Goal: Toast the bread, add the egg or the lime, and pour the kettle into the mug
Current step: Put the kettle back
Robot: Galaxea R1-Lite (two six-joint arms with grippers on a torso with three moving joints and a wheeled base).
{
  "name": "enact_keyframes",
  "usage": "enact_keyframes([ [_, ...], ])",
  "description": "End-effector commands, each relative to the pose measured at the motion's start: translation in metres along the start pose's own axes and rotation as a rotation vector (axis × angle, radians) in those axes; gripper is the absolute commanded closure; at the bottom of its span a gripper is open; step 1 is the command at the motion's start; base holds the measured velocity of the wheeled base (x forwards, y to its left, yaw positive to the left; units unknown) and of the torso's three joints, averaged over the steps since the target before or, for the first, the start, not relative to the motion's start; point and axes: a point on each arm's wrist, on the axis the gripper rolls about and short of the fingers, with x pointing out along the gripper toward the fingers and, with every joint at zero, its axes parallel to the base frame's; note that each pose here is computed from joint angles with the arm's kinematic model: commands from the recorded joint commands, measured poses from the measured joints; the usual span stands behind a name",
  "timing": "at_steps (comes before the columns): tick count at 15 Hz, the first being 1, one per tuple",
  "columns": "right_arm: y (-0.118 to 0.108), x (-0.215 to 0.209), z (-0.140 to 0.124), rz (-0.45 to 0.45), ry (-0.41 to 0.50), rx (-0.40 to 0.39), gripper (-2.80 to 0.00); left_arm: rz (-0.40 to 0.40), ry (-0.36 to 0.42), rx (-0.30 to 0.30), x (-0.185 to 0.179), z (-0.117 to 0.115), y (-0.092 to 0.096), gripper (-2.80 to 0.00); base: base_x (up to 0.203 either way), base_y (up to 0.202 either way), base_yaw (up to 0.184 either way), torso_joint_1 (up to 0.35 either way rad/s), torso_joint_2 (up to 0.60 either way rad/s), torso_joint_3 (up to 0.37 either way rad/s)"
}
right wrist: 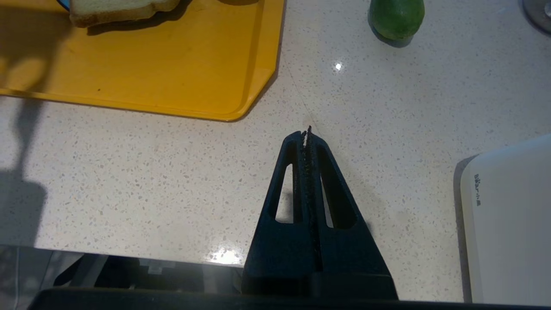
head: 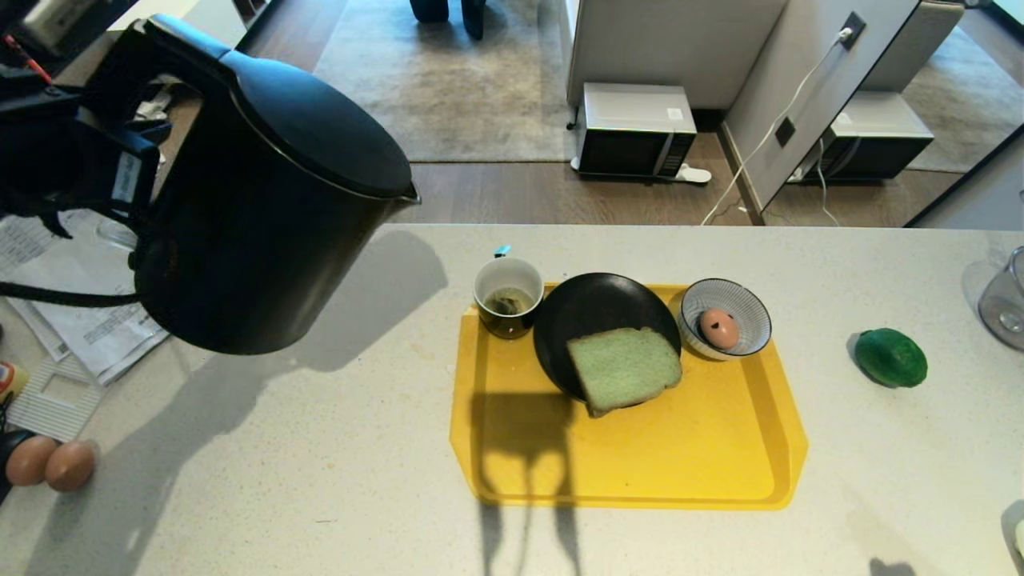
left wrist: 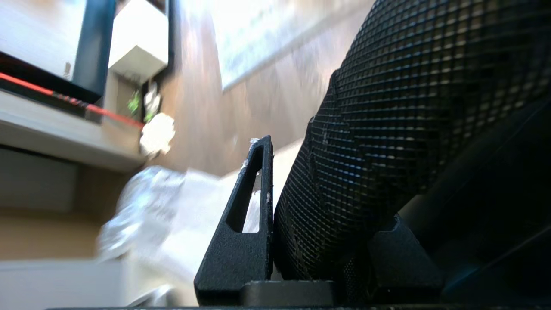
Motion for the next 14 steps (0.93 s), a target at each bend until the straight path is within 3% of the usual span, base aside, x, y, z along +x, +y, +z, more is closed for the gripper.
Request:
enact_keyframes([
  [1,0.000,0.000,0.000,0.001,0.001,-0.001,0.00,0.049,-0.103,-0.093,0.017,-0.020,-0.001,0.00,0.000,0.000,0.000,0.000,0.00,0.000],
  [8,0.000,0.000,0.000,0.001,0.001,-0.001,0.00,0.168,-0.306,-0.286,0.080,-0.085,-0.038,0.00,0.000,0.000,0.000,0.000,0.00,0.000],
  [10,0.000,0.000,0.000,0.001,0.001,-0.001,0.00,0.207,-0.348,-0.306,0.098,-0.106,-0.050,0.00,0.000,0.000,0.000,0.000,0.00,0.000],
  [11,0.000,0.000,0.000,0.001,0.001,-0.001,0.00,0.204,-0.328,-0.307,0.106,-0.118,-0.055,0.00,0.000,0.000,0.000,0.000,0.00,0.000],
  [14,0.000,0.000,0.000,0.001,0.001,-0.001,0.00,0.164,-0.325,-0.304,0.112,-0.128,-0.062,0.00,0.000,0.000,0.000,0.000,0.00,0.000],
])
